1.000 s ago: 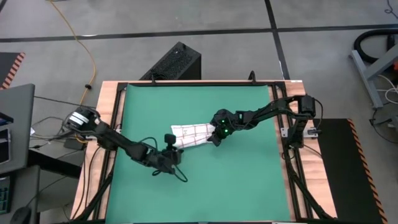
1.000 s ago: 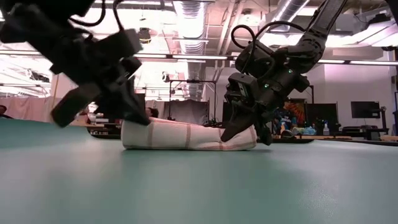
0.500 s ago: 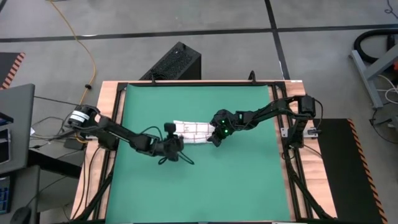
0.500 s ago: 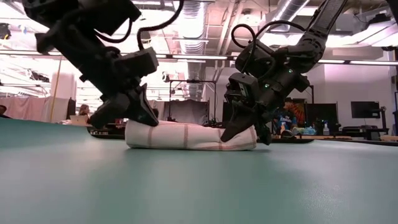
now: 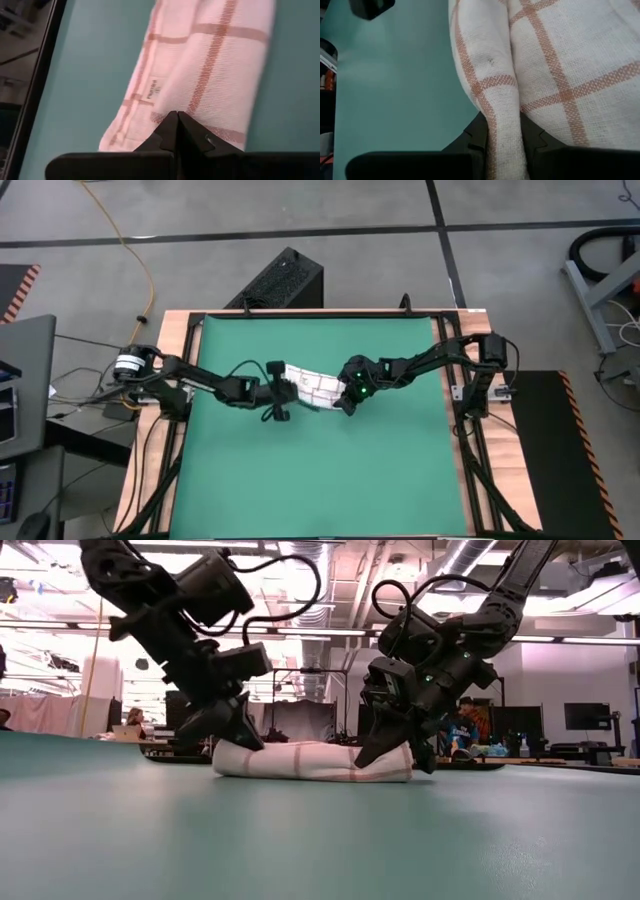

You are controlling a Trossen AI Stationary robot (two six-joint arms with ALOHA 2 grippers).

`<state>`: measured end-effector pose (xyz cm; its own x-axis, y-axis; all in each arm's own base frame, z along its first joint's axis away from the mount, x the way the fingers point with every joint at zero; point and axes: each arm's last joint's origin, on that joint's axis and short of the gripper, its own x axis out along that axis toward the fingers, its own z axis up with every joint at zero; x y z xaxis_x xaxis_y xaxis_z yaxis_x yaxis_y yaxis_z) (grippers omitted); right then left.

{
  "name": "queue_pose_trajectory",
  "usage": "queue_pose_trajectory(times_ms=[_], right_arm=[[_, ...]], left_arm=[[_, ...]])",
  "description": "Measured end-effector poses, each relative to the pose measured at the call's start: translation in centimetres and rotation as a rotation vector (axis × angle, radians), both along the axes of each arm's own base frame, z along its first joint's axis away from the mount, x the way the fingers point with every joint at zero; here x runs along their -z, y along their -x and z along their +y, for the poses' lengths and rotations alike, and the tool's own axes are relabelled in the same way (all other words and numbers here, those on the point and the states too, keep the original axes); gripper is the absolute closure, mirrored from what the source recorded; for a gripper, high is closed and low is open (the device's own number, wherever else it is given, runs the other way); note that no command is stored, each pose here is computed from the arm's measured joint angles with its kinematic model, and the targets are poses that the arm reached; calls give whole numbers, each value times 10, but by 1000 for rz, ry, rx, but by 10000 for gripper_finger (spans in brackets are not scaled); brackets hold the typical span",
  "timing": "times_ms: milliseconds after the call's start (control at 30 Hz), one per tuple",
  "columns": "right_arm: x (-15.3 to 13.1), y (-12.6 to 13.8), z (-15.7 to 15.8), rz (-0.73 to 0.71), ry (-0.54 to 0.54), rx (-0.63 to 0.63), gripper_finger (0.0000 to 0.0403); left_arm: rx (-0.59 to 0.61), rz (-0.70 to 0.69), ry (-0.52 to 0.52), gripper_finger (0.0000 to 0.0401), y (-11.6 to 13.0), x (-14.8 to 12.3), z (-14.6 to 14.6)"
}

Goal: Roll towel
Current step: Roll the white towel

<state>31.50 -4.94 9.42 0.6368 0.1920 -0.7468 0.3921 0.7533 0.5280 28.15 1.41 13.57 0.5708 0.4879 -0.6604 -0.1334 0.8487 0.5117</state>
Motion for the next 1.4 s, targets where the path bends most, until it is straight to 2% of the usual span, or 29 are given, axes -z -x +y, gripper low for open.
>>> queue_pose_trajectory(times_ms=[333, 500, 733, 833, 967, 1067, 1167, 1267, 1400], right_arm=[[0, 0, 1, -6, -13, -21, 331], [0, 0, 1, -10, -2, -34, 331], [0, 0, -1, -18, 16, -29, 303], [0, 0, -1, -17, 16, -29, 303], [0, 0, 0, -18, 23, -39, 310], [0, 0, 0, -20, 28, -43, 311], [0, -1, -1, -25, 33, -46, 311], [0, -1, -1, -26, 34, -49, 311], [0, -1, -1, -25, 36, -50, 311]], left_arm=[[-102, 4, 105, 401, 7, 2, 52], [-120, 2, 223, 401, 15, 6, 71], [-111, -5, 250, 401, 17, 7, 73], [-119, 38, 257, 401, 21, 7, 68], [-130, 68, 218, 401, 32, -11, 57], [-67, -50, 203, 401, 35, -40, 42], [141, -125, 133, 401, 38, -61, 21], [324, -171, 88, 401, 43, -58, 5], [385, -174, 77, 401, 47, -43, 1]])
